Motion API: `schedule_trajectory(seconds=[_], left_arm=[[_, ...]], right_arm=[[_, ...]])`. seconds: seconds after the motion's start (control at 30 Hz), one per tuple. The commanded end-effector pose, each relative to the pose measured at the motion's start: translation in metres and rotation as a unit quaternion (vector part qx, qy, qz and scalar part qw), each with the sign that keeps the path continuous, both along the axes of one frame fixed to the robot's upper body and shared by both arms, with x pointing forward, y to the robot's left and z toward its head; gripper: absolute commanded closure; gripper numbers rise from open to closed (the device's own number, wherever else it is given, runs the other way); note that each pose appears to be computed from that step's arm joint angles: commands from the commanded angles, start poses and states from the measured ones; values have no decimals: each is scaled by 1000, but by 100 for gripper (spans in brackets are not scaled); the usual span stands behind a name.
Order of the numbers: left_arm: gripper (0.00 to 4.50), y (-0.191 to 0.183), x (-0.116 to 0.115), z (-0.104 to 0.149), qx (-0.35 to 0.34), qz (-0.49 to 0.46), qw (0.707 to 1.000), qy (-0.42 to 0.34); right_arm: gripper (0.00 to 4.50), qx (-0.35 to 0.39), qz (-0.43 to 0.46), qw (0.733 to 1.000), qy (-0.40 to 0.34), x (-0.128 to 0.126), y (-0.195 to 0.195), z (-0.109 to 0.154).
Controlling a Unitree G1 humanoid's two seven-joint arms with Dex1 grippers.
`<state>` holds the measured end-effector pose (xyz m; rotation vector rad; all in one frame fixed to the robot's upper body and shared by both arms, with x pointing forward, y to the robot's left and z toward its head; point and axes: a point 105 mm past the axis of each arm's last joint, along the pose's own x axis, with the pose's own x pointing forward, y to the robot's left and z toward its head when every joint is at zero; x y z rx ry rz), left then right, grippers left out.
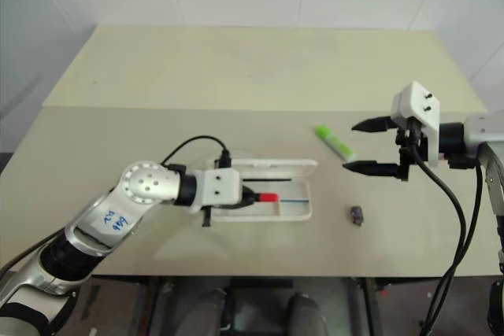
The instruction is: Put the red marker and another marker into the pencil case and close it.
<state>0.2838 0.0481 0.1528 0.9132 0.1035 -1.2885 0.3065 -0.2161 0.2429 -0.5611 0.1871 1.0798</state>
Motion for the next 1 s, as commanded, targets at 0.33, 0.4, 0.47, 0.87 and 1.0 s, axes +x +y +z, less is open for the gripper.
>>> schedule_trajectory(seconds=[0.33,0.4,0.47,0.87,1.0], left_arm=[[391,-12,-6,-3,23,-5,999,-44],[391,-12,-6,-3,24,-2,999,-47],[391,-12,-5,-2,22,1,999,-48],[391,3,-13,2,27,18,999,-37],[391,-1,-14,0,16,18,999,-28]], right_arm=[[0,1,-4,1000,-25,-5,-3,15],[0,1,-4,1000,-24,-5,-2,15],[0,1,-3,1000,-23,-5,-2,14],[0,1,3,1000,-22,-3,1,14],[0,2,12,1000,-23,-1,5,14]])
